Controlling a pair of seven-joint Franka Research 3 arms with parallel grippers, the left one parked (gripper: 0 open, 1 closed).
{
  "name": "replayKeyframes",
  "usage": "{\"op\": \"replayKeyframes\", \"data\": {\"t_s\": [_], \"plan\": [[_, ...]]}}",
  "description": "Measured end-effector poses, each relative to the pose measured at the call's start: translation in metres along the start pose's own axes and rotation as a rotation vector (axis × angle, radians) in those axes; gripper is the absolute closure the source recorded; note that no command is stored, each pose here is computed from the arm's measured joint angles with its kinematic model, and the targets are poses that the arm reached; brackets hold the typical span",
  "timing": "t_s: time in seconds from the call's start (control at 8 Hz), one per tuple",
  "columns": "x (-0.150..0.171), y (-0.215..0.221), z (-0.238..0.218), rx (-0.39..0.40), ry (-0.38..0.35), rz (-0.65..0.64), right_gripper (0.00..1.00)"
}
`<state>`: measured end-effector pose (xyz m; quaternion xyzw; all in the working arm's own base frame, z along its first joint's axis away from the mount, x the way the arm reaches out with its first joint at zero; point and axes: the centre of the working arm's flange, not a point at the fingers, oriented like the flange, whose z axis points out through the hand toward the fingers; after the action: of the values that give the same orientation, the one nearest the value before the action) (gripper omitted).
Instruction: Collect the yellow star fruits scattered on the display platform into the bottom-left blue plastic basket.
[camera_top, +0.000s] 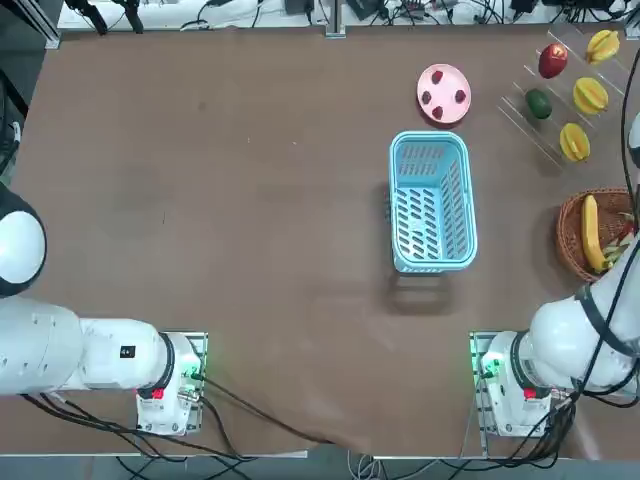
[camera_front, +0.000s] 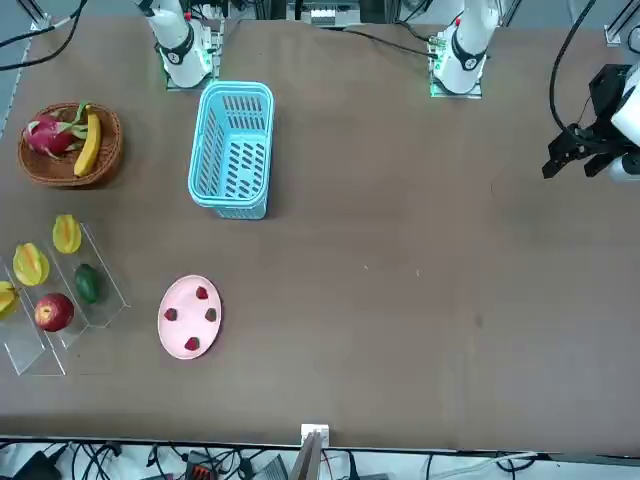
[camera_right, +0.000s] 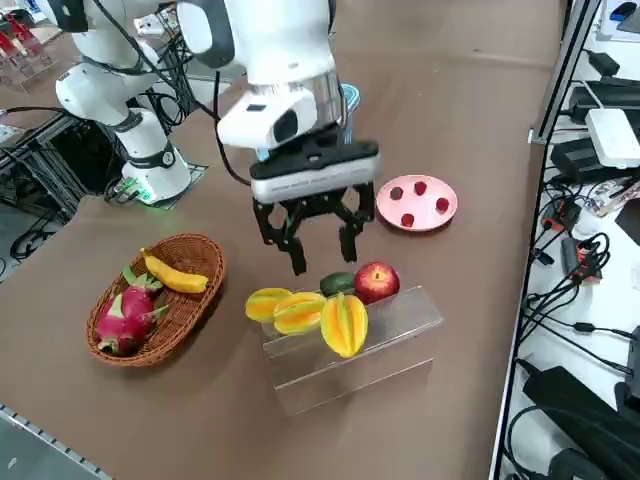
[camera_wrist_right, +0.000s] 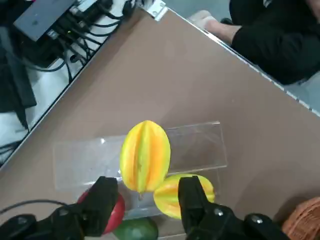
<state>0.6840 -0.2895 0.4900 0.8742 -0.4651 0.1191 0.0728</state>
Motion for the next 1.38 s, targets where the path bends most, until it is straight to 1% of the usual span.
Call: {"op": "replayKeyframes", "data": {"t_s": [0.5,0.75,1.0,1.38], "plan": [[0.003,0.003,0.041,-0.034,-0.02,0.047,0.29],[0.003,0.003,0.05,-0.038,-0.023,0.054,0.34],[0.003,0.002,0.052,-0.036,-0.022,0.058,0.34],[0.001,-0.003,0.064,-0.001,-0.036,0.077,0.37]]}}
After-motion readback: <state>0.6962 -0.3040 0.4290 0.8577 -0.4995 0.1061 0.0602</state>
